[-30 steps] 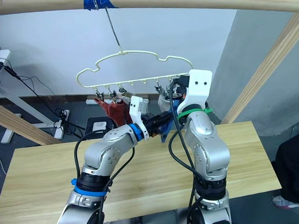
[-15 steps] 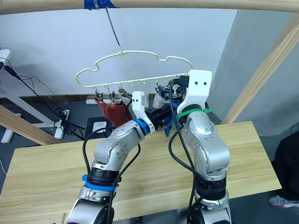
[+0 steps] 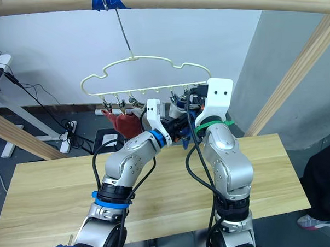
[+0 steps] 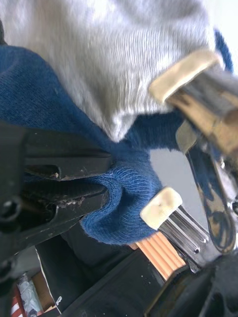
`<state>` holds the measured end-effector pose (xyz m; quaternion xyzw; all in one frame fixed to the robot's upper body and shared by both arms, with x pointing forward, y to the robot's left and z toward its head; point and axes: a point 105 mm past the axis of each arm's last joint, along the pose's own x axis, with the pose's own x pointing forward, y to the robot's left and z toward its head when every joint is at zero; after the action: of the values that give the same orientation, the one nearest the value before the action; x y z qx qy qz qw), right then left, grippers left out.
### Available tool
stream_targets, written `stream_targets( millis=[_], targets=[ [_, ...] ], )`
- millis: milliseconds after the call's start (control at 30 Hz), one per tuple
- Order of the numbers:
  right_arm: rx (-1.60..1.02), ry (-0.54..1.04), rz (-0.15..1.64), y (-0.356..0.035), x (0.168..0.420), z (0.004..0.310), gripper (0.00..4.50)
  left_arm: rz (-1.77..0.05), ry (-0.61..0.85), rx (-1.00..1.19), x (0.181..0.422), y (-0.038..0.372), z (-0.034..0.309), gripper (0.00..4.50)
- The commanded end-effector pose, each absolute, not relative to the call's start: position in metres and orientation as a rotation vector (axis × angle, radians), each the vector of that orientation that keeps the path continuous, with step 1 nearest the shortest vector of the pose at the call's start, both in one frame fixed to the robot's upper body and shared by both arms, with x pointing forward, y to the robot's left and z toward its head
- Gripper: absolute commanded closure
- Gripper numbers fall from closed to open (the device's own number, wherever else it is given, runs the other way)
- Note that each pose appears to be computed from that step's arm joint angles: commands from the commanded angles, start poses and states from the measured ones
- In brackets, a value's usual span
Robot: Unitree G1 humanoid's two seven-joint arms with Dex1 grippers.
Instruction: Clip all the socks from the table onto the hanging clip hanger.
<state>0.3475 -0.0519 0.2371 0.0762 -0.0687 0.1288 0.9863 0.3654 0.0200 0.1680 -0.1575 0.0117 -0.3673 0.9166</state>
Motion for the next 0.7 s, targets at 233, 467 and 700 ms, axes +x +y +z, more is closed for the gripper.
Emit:
stream_targets(
  millis=[233,467,700],
  targets=[
    [0.177,-0.255,0.290,-0.064,0.327,0.262,2.21,-0.782,-0.051,-0.264,0.365,0.017,0.183,4.50],
    [0.128,-0.270,0.334,-0.080,0.314,0.264,2.15,-0.880,-0.046,-0.197,0.353,0.015,0.178,2.46],
    [0.052,-0.248,0.359,-0.092,0.306,0.257,2.15,-0.950,-0.020,-0.124,0.342,0.018,0.164,0.51]
  ],
)
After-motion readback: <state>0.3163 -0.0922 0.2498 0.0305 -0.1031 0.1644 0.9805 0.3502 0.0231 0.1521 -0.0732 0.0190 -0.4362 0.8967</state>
